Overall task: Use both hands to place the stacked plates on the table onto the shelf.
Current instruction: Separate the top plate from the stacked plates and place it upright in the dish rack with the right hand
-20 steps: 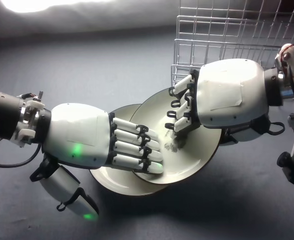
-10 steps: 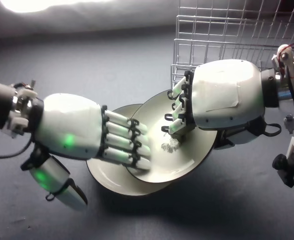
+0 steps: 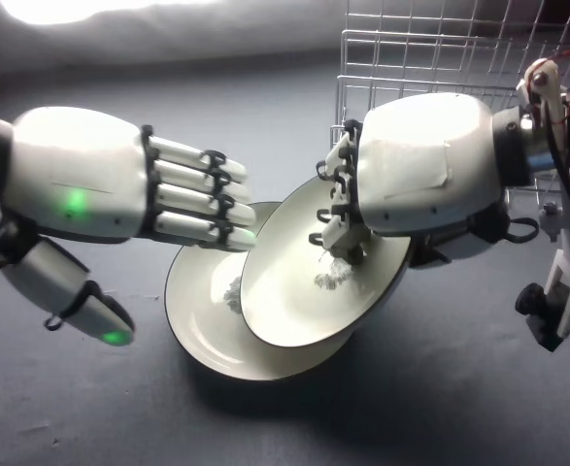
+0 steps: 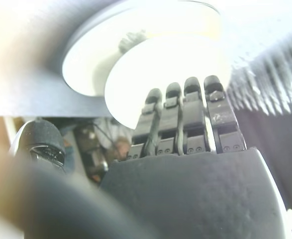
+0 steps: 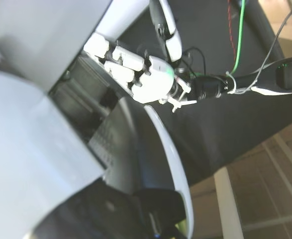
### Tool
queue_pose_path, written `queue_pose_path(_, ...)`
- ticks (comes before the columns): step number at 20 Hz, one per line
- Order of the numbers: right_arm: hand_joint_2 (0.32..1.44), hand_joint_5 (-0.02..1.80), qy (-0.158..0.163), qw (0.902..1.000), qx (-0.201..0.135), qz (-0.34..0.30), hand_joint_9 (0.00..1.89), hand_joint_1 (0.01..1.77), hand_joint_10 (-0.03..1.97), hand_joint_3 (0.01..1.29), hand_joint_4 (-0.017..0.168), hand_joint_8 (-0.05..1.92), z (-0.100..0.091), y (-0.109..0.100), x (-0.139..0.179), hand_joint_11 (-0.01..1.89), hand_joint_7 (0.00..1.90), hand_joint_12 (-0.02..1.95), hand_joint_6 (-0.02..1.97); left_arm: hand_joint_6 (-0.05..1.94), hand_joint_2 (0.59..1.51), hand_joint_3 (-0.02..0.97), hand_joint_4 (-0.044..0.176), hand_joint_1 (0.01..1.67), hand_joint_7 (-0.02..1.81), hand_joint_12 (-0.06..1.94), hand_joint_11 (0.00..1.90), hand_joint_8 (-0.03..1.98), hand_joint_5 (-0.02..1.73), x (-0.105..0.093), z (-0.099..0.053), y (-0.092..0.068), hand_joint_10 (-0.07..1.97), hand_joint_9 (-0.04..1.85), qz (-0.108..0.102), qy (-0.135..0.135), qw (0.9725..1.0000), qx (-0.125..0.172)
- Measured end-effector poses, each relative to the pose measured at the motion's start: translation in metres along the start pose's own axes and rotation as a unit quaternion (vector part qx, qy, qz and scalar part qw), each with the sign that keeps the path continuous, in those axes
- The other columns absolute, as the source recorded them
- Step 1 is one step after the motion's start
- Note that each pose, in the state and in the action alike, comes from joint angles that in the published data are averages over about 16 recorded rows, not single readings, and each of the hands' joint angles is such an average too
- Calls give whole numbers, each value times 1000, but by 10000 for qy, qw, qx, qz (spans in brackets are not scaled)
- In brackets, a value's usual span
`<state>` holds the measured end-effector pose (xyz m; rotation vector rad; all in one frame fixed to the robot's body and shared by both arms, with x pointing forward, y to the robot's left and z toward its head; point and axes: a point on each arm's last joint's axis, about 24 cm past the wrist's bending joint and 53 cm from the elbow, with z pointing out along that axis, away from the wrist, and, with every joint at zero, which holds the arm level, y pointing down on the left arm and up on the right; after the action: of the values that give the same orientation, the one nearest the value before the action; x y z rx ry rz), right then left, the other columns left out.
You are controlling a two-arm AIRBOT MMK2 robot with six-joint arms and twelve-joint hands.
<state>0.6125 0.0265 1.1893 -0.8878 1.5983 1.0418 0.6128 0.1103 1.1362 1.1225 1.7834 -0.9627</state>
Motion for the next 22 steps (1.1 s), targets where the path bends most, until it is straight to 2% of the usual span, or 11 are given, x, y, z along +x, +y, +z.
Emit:
queue_pose_path(6,965,900,-428,9976,5,542,981,1316,1050,15,-2,649,-1,8,-29,732,1024,1087,899,20,1150,4,-1,14,15,-6,15,12,14,-1,-39,14,5,21,16,3,9993,-380)
queue_pose_path(12,982,952,-859,9880,-46,1281,968,1354,1055,16,0,723,-3,15,-54,732,1074,1103,987,20,1150,4,-1,14,13,-7,15,12,18,7,-72,26,5,21,-40,91,9973,-727)
queue_pose_path(17,995,960,-1181,9745,-121,1902,969,1366,1053,15,-2,745,-4,20,-72,732,1087,1110,979,20,1150,4,-1,15,13,-7,15,12,20,11,-88,31,5,21,-112,97,9959,-894)
queue_pose_path(22,998,949,-1472,9567,-124,2508,972,1371,1052,15,-3,743,-8,17,-88,732,1094,1108,971,21,1150,4,-1,15,15,-7,15,12,21,10,-96,36,5,20,-205,37,9949,-991)
